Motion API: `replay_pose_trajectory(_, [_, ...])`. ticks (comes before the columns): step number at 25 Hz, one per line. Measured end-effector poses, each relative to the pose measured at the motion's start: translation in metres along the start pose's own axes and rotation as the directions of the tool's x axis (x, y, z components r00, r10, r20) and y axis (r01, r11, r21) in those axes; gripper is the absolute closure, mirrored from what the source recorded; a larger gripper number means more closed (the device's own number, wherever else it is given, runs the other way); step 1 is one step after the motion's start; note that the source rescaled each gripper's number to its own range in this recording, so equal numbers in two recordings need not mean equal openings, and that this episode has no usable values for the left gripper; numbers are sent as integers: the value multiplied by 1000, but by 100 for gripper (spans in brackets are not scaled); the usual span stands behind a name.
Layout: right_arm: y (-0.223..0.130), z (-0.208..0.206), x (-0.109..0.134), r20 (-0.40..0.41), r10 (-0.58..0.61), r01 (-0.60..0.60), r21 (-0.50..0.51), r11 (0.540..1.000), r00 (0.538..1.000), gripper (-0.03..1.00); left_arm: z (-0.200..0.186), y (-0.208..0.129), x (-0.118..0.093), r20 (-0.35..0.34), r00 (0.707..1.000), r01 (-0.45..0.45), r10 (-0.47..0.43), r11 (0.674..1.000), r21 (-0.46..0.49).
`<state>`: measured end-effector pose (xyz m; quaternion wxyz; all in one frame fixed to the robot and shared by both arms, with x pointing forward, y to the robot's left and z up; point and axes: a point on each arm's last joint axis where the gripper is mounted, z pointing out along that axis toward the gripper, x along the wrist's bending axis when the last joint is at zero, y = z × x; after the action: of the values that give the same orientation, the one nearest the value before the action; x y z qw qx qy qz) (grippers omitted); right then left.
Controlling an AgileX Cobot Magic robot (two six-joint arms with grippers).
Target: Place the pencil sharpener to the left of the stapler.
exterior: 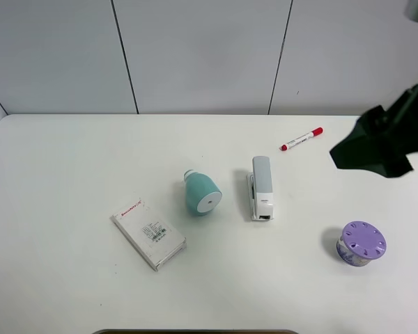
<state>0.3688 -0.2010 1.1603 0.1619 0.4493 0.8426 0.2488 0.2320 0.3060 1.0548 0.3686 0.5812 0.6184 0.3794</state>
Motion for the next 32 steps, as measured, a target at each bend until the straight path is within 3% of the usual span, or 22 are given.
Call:
replay_pose_trajectory(4, [-37, -9, -8, 14, 40, -40, -24, 999, 999, 28, 0, 0, 0, 0, 1000, 0, 0, 1000, 0])
replay_pose_trajectory(8, [-78, -11, -25, 101, 173, -169, -49, 984, 980, 28, 0, 0, 0, 0, 1000, 0, 0, 1000, 0])
replay_pose_trajectory(13, [-132, -23, -30, 199, 351, -299, -252, 921, 915, 28, 0, 0, 0, 0, 1000, 0, 0, 1000, 0])
replay_pose_trajectory(20, [-185, -17, -17, 257, 422, -259, -491, 832, 869, 30, 0, 0, 0, 0, 1000, 0, 0, 1000, 0])
replay_pose_trajectory(32, [-203, -10, -11, 289, 436, -253, -500, 828, 852, 30, 0, 0, 0, 0, 1000, 0, 0, 1000, 0])
